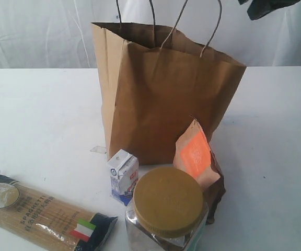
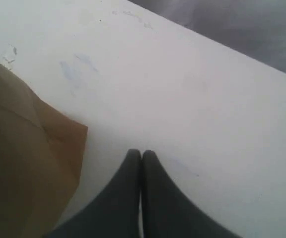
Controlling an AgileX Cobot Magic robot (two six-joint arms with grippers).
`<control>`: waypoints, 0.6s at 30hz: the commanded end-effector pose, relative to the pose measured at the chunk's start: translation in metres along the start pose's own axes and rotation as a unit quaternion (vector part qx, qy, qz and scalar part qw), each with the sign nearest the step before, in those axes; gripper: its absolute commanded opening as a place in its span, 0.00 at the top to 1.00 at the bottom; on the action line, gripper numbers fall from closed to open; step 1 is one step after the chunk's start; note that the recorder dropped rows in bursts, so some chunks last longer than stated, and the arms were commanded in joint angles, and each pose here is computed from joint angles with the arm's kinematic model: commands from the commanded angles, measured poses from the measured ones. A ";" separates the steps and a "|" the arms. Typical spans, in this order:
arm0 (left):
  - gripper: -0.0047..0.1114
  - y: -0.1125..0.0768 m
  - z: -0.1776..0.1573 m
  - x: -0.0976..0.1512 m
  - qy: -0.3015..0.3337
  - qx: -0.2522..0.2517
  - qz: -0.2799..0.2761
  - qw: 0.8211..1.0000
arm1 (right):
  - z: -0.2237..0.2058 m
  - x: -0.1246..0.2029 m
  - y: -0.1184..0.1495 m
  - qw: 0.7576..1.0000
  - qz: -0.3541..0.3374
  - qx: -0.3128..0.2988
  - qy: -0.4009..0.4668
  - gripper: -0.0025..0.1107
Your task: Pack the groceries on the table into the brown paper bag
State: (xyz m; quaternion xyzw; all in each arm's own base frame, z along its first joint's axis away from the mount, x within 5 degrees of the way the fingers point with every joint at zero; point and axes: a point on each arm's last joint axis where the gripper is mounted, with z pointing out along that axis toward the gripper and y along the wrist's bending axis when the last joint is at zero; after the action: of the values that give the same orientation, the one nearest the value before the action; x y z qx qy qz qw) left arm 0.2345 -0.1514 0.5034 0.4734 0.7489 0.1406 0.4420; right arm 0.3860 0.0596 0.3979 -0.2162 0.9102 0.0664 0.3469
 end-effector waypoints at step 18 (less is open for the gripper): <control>0.96 -0.058 -0.042 0.198 -0.117 -0.209 -0.406 0.882 | -0.146 0.203 0.066 0.907 0.054 0.178 -0.378 0.98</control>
State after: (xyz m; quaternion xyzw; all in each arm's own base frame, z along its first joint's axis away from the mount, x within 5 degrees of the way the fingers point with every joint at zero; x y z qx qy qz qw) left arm 0.1641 -0.0091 0.4045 0.0368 0.8113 0.0707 0.5791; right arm 0.1574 0.0081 0.3926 -0.0646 0.7468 -0.0016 0.6619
